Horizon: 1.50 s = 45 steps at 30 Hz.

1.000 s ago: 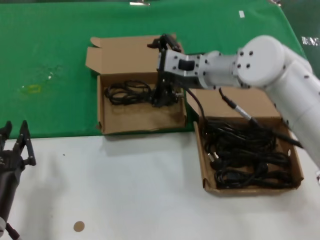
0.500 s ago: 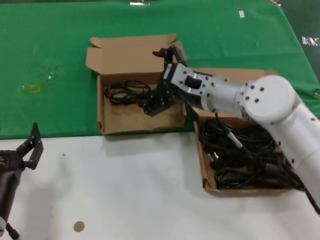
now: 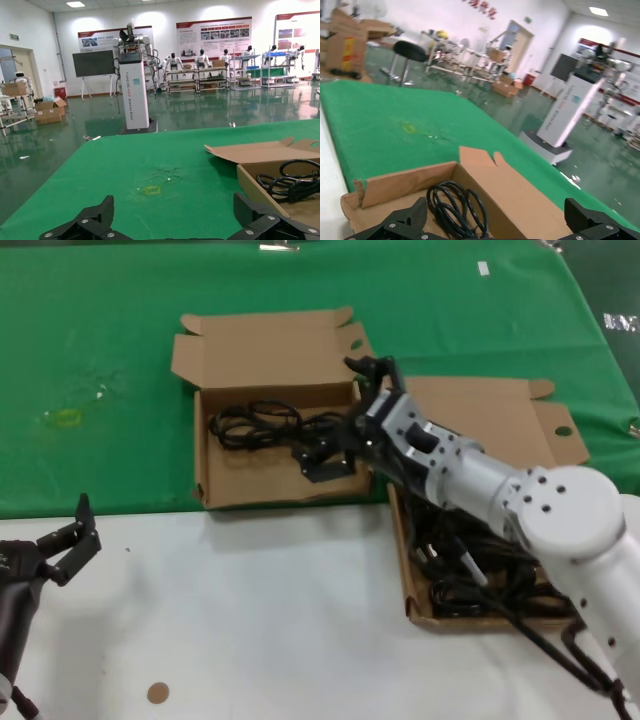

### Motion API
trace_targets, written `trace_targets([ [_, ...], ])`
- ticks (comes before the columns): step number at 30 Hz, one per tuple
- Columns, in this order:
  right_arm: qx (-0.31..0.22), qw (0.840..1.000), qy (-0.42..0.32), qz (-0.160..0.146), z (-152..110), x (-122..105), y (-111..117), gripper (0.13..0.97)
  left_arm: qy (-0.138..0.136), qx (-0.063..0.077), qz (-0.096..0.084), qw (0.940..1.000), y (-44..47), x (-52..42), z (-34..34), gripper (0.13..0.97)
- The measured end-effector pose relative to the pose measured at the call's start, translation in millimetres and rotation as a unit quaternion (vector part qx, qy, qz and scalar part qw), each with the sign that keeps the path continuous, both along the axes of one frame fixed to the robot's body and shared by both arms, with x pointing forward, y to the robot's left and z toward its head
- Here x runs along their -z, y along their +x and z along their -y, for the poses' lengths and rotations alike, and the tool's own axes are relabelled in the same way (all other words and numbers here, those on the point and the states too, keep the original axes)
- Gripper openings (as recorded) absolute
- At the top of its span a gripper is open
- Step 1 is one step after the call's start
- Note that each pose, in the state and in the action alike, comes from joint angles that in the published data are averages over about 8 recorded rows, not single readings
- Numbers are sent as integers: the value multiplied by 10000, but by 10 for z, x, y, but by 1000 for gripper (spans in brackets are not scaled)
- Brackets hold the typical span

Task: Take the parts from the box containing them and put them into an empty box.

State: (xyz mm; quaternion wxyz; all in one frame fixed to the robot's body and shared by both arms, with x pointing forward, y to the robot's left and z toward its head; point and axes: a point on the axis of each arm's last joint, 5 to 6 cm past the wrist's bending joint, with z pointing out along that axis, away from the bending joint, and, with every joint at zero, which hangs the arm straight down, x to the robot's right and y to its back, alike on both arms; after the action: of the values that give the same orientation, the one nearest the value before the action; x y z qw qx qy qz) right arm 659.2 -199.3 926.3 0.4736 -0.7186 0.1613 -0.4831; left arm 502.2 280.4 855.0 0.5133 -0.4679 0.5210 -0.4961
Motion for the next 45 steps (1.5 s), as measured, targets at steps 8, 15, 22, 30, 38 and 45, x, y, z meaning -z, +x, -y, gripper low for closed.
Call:
trace_targets([
  [8, 415, 9973, 599, -44, 124, 194, -244, 966, 0, 0, 0, 10000, 0, 0, 0, 822],
  [15, 816, 9907, 1081, -89, 248, 343, -475, 966, 0, 0, 0, 10000, 0, 0, 0, 909],
  [22, 1240, 9805, 1518, -135, 383, 471, -720, 966, 0, 0, 0, 10000, 0, 0, 0, 959],
  [30, 1748, 9647, 1961, -184, 547, 590, -1018, 966, 3, 0, 0, 10000, 0, 0, 0, 966],
  [38, 2238, 9463, 2324, -223, 707, 674, -1317, 966, 2, 0, 0, 10000, 0, 0, 0, 966],
  [45, 2391, 9399, 2427, -233, 756, 693, -1411, 966, 0, 0, 0, 10000, 0, 0, 0, 966],
])
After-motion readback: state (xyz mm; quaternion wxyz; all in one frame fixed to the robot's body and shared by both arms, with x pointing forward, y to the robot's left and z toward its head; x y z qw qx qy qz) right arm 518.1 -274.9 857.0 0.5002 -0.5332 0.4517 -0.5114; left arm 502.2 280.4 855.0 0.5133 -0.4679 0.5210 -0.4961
